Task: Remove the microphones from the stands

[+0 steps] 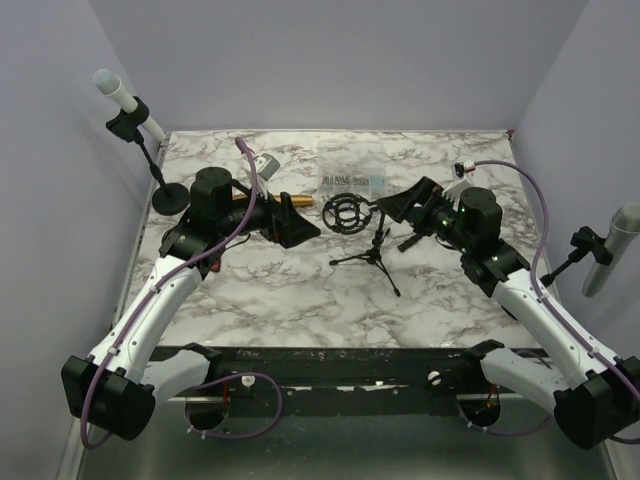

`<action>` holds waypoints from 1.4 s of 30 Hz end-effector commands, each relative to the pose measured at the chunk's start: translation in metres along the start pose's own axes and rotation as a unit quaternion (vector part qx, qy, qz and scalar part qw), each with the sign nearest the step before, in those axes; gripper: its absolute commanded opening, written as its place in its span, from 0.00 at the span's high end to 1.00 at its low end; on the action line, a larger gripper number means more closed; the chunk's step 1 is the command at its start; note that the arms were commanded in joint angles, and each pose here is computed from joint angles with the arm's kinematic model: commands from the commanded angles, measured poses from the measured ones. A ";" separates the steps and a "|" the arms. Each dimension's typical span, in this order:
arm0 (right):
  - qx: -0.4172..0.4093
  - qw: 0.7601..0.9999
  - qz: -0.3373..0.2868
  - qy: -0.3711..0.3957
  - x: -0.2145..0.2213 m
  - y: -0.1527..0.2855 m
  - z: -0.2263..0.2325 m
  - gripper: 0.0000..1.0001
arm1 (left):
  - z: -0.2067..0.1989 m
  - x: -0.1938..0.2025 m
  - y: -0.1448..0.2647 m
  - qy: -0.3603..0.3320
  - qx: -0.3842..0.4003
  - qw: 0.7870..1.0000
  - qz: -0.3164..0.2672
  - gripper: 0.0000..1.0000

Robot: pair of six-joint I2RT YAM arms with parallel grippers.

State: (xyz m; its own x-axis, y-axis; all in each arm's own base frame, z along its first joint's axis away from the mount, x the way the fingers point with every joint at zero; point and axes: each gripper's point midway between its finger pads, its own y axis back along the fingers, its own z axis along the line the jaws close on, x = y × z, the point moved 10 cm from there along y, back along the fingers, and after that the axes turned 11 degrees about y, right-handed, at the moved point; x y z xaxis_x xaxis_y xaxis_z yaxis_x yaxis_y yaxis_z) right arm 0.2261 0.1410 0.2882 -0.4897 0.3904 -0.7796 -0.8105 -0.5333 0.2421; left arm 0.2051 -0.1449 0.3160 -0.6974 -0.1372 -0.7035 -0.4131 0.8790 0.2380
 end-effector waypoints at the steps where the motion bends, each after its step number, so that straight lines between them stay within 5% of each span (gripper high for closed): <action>1: 0.064 0.993 0.096 -0.005 0.046 0.001 -0.034 0.05 | -0.004 0.001 0.001 -0.014 0.014 1.000 0.001 0.01; 13: 0.067 0.992 0.111 -0.009 0.065 -0.004 -0.047 0.04 | -0.005 0.002 0.001 -0.014 0.013 1.000 0.003 0.01; 29: 0.121 0.989 0.048 0.074 0.023 0.028 -0.033 0.01 | -0.005 0.002 0.000 -0.014 0.014 1.000 0.004 0.02; 31: 0.129 0.988 0.047 0.074 0.032 0.035 -0.039 0.03 | -0.005 0.002 0.000 -0.013 0.014 1.000 0.004 0.02; 37: 0.169 0.982 0.062 0.063 0.061 0.044 -0.060 0.32 | -0.004 0.002 -0.001 -0.011 0.015 1.000 0.005 0.01; 42: 0.131 0.980 0.138 0.057 0.093 0.031 -0.073 0.32 | -0.004 0.003 -0.002 -0.010 0.017 1.000 0.007 0.02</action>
State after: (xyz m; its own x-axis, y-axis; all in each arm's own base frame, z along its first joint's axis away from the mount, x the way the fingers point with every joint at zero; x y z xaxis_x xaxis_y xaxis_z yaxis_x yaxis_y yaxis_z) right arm 0.1810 0.1023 0.2111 -0.5798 0.2228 -0.7837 -0.7997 -0.3398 0.4950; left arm 0.2037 -0.1469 0.3160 -0.6987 -0.1303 -0.7035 -0.4044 0.8831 0.2380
